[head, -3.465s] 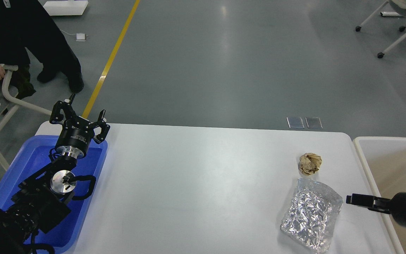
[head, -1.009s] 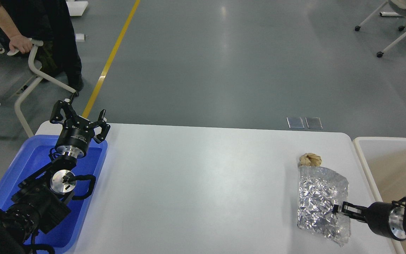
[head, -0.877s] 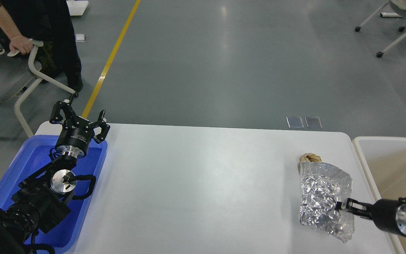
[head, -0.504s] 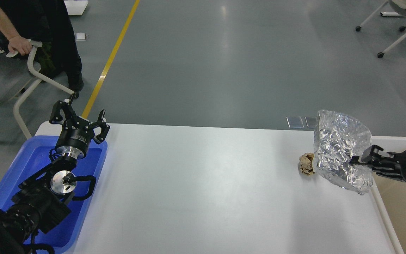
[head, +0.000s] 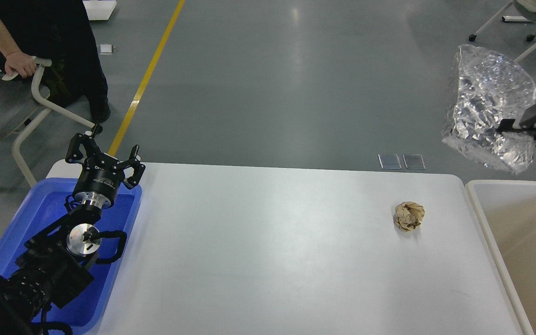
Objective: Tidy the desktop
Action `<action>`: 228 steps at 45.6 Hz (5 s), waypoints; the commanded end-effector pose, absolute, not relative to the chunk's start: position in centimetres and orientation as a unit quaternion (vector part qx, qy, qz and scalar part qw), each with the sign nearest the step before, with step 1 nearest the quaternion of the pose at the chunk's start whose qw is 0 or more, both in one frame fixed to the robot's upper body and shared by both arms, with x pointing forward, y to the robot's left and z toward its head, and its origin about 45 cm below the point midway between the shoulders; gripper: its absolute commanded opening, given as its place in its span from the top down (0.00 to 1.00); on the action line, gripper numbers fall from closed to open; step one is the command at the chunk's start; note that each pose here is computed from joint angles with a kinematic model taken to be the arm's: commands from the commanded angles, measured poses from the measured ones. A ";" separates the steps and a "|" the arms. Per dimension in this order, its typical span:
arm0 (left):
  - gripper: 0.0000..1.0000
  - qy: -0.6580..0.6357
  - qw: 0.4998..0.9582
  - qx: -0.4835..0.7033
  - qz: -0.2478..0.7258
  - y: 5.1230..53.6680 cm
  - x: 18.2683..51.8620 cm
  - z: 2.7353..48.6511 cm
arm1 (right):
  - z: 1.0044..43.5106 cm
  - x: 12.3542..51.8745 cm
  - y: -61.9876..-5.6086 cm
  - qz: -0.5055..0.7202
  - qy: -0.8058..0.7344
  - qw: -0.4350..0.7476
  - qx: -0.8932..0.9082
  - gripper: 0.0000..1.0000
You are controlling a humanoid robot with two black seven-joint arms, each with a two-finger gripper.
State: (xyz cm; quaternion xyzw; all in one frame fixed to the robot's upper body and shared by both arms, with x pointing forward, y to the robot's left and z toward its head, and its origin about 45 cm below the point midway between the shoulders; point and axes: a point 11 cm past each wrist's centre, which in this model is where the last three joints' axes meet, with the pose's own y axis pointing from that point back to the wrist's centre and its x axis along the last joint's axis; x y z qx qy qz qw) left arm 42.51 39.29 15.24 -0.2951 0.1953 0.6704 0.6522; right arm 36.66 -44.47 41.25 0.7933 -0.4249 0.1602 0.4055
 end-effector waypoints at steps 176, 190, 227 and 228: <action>0.00 0.195 0.652 -0.295 0.671 39.4 42.5 15.2 | 34.3 48.4 -44.5 -0.047 -0.767 -0.051 0.638 0.00; 0.00 0.195 0.652 -0.295 0.671 39.4 42.5 15.2 | 33.2 46.5 -44.1 -0.020 -0.735 -0.126 0.666 0.00; 0.00 0.195 0.652 -0.295 0.670 39.3 42.5 15.2 | 18.9 40.8 -42.0 -0.082 -0.748 -0.127 0.646 0.00; 0.00 0.195 0.652 -0.295 0.670 39.3 42.5 15.2 | 18.9 40.8 -42.0 -0.082 -0.748 -0.127 0.646 0.00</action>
